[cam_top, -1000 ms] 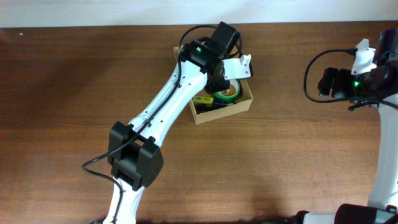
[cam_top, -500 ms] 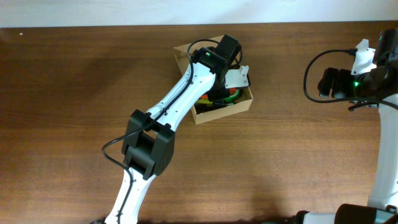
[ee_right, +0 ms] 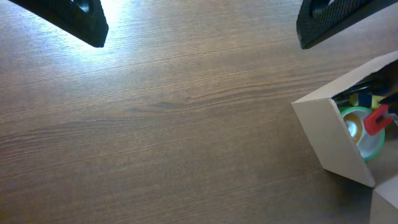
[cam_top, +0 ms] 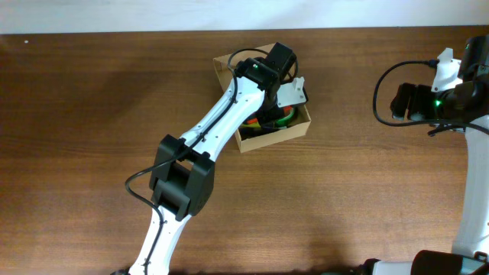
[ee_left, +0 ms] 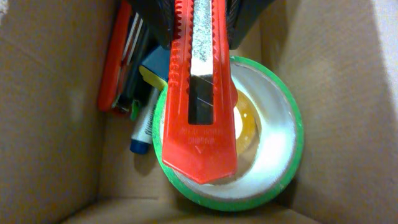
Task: Pack container
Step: 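Carry the red cutter into the box and lower it beside the tape, then release the cutter and raise both grippers to the box lid flaps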
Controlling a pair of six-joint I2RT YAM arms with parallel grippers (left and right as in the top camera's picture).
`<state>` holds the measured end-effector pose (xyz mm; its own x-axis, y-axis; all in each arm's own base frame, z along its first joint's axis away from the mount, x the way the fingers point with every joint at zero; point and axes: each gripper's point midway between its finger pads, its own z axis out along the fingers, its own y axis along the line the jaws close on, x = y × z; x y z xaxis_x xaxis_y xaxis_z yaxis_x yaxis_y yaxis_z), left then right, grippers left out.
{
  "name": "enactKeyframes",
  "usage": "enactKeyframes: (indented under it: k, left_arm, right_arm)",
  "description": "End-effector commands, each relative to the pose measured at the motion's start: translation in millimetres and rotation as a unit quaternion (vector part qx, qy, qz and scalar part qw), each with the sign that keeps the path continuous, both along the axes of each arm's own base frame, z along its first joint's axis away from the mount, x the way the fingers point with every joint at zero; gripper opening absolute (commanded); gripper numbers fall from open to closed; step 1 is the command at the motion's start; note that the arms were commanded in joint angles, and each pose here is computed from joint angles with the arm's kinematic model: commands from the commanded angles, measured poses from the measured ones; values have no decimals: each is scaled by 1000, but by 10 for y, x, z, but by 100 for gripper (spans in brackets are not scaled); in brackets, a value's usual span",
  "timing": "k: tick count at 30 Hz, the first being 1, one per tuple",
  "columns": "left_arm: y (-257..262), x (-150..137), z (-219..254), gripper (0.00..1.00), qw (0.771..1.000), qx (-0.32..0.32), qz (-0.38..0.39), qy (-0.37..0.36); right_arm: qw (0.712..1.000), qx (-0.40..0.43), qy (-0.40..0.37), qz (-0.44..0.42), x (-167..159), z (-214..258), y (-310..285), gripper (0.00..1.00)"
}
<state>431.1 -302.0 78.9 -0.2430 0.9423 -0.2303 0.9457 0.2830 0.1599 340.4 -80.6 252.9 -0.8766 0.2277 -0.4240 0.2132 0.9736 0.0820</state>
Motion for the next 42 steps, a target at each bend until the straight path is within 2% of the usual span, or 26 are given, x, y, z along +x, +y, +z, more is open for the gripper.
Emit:
enactKeyframes:
  k: [1,9,15,16,17,18,19,22,25,30,35,36,39,40,41,42]
  left_arm:
    - [-8,-25,-119,1,1000,-2,8,21]
    - [35,-93,-382,1,999,17,10,51]
    - [15,-63,-384,2,999,13,11,45]
    - [5,-49,-381,20,999,10,15,43]
    - [-5,-32,-377,43,999,7,23,41]
    - [-15,-19,-373,58,999,4,27,39]
    - [-21,-10,-370,82,999,2,28,37]
    - [-34,12,-345,94,999,-1,33,33]
    - [-75,80,-236,95,999,-11,36,20]
    - [-172,274,221,94,998,-37,40,-28]
    - [-211,406,750,89,993,-67,64,-74]
    - [-208,402,820,84,993,-70,64,-77]
    - [-162,411,1067,84,990,-74,78,-95]
    - [-120,436,1144,81,987,-73,95,-106]
    - [-63,461,1228,73,984,-68,113,-118]
    - [4,484,1329,52,981,-62,128,-134]
  right_arm:
    - [1000,1,0,-7,6,-10,-24,98]
    - [1000,1,1,-7,5,-10,-24,97]
    - [1000,1,-1,-7,12,-7,-26,98]
    - [1000,1,-1,-7,13,-6,-27,98]
    - [1000,1,-1,-7,12,-7,-26,97]
    - [1000,1,-1,-7,12,-7,-26,97]
    - [1000,1,-1,-7,12,-7,-26,98]
    - [1000,1,-1,-7,12,-7,-26,98]
    - [1000,1,-1,-7,12,-7,-26,98]
    - [1000,1,-1,-7,12,-7,-26,97]
    - [1000,0,-3,-7,22,-2,-29,98]
    - [1000,0,-3,-7,22,-2,-29,97]
    - [1000,0,-3,-7,21,-2,-29,98]
    - [1000,0,-3,-7,22,-2,-29,98]
    - [1000,0,-3,-7,23,-1,-29,94]
    - [1000,0,-5,-7,28,2,-30,91]
